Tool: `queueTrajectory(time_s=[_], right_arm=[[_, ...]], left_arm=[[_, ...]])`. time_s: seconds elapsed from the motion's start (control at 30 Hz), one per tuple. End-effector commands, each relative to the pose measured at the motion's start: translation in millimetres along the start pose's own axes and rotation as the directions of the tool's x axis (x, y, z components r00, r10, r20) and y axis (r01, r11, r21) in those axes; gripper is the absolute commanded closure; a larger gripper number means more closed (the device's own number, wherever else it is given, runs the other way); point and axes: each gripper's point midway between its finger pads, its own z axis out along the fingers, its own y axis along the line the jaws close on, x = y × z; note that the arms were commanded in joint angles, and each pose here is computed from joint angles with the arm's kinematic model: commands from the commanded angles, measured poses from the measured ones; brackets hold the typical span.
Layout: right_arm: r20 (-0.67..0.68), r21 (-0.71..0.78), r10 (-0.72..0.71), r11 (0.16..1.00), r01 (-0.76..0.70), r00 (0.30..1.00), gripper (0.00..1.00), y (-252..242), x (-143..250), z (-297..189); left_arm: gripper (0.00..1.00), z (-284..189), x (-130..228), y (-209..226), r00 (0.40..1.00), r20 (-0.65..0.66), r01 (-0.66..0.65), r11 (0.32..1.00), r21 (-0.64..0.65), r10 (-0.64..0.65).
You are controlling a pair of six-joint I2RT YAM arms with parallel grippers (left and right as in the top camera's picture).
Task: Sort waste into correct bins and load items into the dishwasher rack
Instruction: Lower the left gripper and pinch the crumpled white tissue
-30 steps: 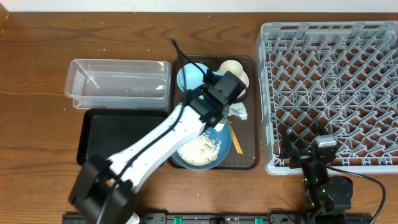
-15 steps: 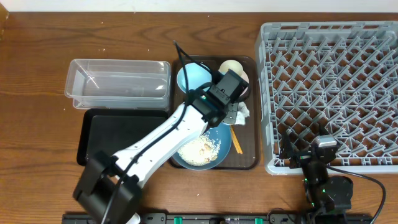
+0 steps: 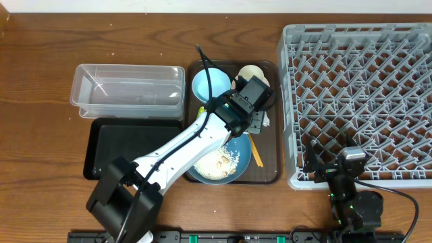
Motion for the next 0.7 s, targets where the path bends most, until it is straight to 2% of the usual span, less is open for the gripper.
queueTrajectory(time_s=[0.0,0.67], right_arm=[[-0.004,-0.003,0.000,1.000,0.000,1.000,0.01,0.5,1.3,0.0],[-0.004,-0.003,0.000,1.000,0.000,1.000,0.01,0.5,1.3,0.0]], left_arm=[[0.34,6.8,1.6,-0.2,1.000,-0.010,-0.004,1.000,-0.010,0.004],[0.33,72.4,10.1,-1.5,0.999,-0.042,-0.009,1.000,-0.030,0.007]])
